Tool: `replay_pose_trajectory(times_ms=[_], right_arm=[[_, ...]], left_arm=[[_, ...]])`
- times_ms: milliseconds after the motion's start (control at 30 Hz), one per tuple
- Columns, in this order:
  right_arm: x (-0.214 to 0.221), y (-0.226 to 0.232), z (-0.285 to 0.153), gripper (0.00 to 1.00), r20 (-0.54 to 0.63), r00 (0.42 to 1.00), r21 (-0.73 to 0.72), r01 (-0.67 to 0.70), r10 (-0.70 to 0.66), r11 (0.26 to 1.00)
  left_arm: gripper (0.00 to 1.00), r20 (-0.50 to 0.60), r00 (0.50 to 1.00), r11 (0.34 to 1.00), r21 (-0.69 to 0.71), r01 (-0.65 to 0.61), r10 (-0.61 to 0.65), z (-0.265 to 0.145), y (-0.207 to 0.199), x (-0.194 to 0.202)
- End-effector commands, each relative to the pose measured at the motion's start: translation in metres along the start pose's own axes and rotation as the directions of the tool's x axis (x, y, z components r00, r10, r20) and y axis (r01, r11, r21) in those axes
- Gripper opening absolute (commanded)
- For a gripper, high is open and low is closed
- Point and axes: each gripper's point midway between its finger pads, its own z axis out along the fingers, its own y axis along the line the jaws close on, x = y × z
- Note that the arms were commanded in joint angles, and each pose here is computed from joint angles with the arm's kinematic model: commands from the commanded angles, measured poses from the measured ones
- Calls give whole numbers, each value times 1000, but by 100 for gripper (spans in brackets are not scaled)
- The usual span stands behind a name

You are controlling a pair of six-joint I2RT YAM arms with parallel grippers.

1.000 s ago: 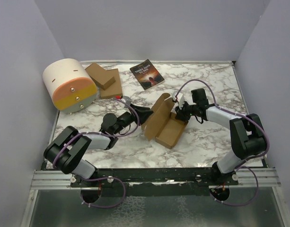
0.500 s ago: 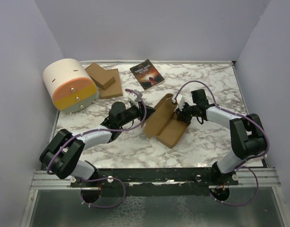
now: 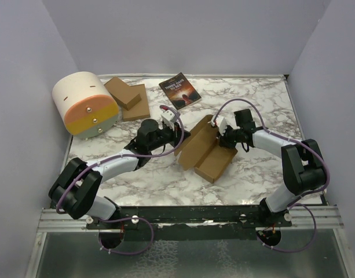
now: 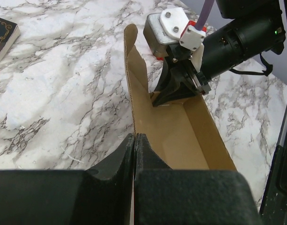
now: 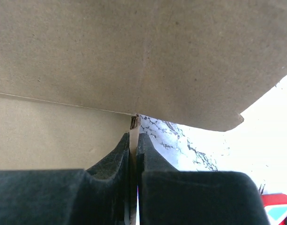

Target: Fold the paper box

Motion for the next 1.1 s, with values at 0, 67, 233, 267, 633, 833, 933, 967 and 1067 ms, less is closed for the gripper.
replay_pose_trajectory(times_ms=[0, 67, 233, 267, 633, 833, 933, 967, 1067], right_arm=[[-10, -9, -3, 1, 2, 999, 32, 38, -38, 999], [-11, -6, -4, 11, 8, 999, 14, 39, -39, 999], [-13, 5, -9, 31, 16, 998, -39, 64, -63, 997], [-13, 6, -11, 32, 18, 998, -39, 68, -67, 997], [-10, 9, -18, 43, 0, 998, -37, 59, -59, 998], [6, 7, -16, 44, -60, 997, -32, 40, -42, 999], [11, 4, -15, 42, -81, 996, -21, 31, -33, 999], [12, 3, -14, 41, -86, 996, -17, 28, -30, 999], [19, 3, -9, 24, -110, 994, -25, 14, -17, 1000]], left_arm=[[0, 22, 996, 997, 3, -83, 83, 1, -6, -24], [0, 19, 995, 995, -3, -98, 98, 2, -7, -25], [0, 7, 994, 993, -27, -113, 113, 3, -5, -26], [0, 9, 993, 993, -32, -115, 115, 3, -5, -26], [0, 0, 990, 987, -78, -143, 143, 4, -4, -30], [0, 3, 988, 985, -87, -152, 153, 4, -4, -32], [0, 5, 987, 983, -91, -157, 158, 2, -5, -34], [0, 9, 987, 983, -91, -159, 160, 2, -5, -36], [0, 12, 986, 983, -86, -163, 165, 2, -8, -38]])
